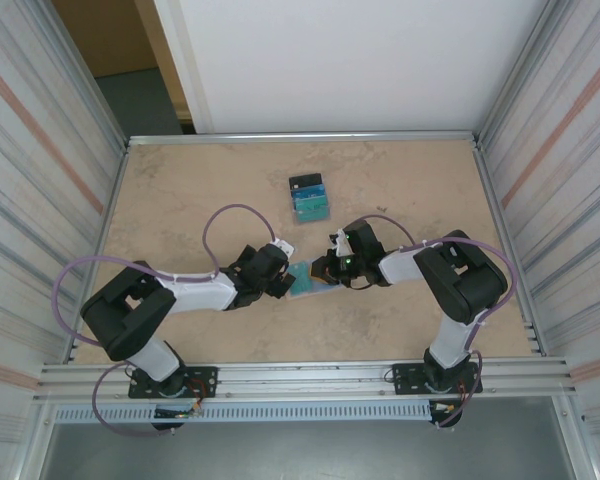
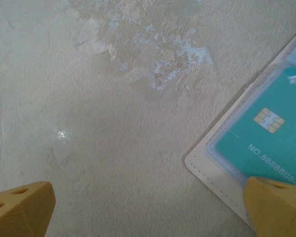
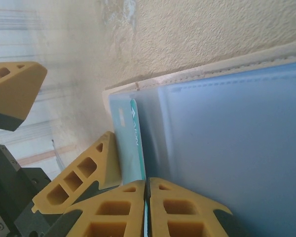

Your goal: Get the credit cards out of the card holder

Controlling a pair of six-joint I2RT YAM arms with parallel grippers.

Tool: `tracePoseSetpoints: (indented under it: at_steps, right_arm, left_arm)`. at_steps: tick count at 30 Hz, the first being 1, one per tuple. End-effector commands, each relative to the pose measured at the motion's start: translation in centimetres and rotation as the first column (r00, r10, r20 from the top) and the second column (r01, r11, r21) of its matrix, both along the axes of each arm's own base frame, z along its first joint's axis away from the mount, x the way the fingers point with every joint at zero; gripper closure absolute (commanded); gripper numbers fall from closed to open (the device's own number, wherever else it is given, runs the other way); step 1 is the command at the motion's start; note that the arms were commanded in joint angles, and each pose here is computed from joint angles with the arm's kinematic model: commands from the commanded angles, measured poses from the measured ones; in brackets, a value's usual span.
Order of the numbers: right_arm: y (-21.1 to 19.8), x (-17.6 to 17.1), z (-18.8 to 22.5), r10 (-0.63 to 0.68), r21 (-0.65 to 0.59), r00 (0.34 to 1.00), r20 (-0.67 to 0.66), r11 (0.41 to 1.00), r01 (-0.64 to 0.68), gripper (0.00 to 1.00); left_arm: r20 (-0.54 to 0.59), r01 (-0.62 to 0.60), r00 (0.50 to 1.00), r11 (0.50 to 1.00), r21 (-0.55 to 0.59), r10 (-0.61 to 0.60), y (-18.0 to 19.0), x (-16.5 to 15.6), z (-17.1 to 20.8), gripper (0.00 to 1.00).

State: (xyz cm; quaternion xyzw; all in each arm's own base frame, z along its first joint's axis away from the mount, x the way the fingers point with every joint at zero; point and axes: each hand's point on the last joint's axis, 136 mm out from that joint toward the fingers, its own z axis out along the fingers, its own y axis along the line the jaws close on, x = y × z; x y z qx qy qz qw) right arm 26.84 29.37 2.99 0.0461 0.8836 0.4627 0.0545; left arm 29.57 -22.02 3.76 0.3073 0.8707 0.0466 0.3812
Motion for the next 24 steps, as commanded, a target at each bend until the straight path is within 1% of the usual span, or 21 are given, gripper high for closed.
tracePoseSetpoints:
  at_steps: [1,10,19,24]
  right_arm:
    - [0.2,-0.2,-0.2,0.002,0.024,1.000,-0.029,1.000,-0.002,0.91]
    - [1.1,-0.6,-0.3,0.036,0.030,0.999,-0.026,0.999,-0.035,0.91]
    - [1.9,-0.7,0.0,0.067,0.041,0.998,-0.019,0.997,-0.066,0.87]
    - [2.2,-0.7,0.1,0.076,0.034,0.997,-0.013,0.997,-0.076,0.89]
  left_arm:
    - [-0.030,-0.015,0.999,0.999,0.050,0.017,0.7,-0.2,-1.0,0.01]
    - [-0.033,-0.008,0.999,0.999,0.041,0.009,0.3,-0.1,-0.9,0.01]
    - [-0.032,-0.005,0.999,0.999,0.038,0.006,0.1,0.0,-0.8,0.01]
    - [-0.032,-0.006,0.999,0.999,0.036,0.008,0.1,0.0,-0.8,0.01]
